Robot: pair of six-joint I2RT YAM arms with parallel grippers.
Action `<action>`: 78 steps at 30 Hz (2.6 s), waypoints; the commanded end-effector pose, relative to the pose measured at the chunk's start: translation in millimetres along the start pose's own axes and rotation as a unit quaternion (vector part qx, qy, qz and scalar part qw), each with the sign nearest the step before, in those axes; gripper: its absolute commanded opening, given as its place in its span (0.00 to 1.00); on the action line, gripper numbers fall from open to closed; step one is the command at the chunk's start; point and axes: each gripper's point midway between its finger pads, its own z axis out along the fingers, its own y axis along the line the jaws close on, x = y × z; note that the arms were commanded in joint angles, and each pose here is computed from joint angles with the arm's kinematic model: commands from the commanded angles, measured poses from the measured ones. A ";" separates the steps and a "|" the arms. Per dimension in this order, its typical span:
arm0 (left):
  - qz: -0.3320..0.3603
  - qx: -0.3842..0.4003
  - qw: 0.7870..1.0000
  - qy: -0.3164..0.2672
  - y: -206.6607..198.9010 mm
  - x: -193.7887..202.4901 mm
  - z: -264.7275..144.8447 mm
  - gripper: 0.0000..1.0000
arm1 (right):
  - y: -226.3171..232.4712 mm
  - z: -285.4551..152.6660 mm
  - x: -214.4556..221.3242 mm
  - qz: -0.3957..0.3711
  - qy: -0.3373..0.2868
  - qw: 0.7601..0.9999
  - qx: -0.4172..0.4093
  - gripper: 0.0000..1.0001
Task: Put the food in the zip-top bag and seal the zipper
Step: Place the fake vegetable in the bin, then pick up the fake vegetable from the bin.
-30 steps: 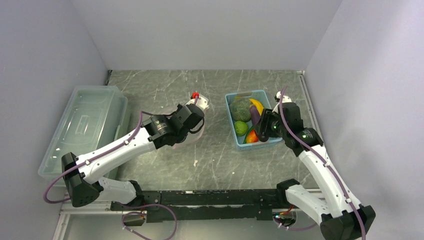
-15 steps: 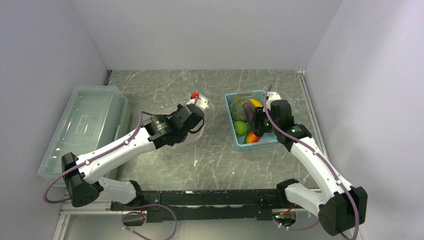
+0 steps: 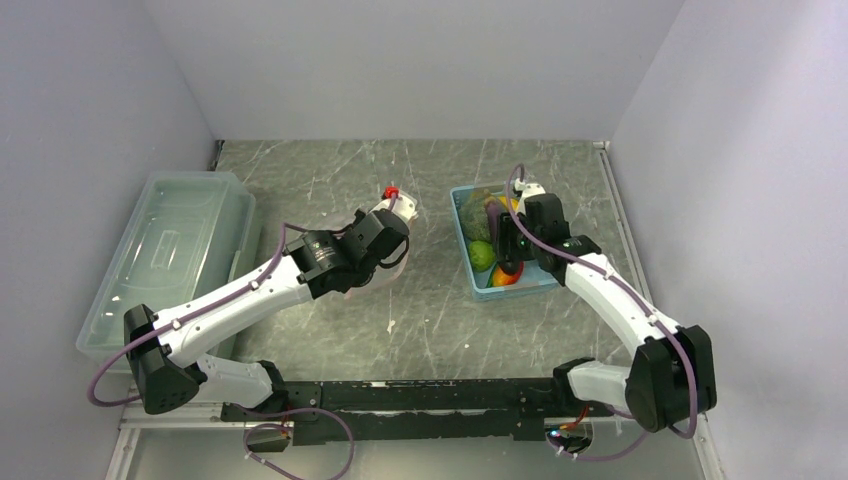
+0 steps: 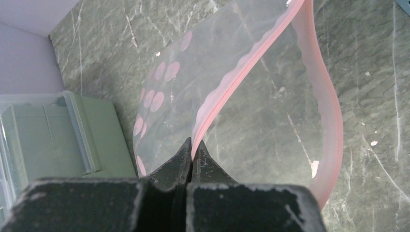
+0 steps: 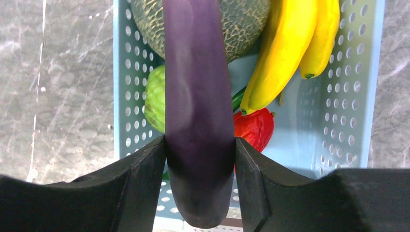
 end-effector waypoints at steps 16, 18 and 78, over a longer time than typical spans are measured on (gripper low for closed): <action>-0.018 0.003 1.000 -0.019 3.2 -8.2 -4.1 0.00 | -12.1 -9.1 -82.2 -0.005 -0.044 0.996 0.072 0.88; -0.019 0.004 1.000 -0.020 3.2 -8.6 -4.5 0.00 | -18.7 -8.9 -86.1 -0.006 -0.038 0.995 0.094 0.87; -0.015 0.012 1.000 -0.017 -0.8 -7.2 -3.2 0.00 | -63.0 62.5 -102.0 0.143 0.003 0.988 0.050 0.00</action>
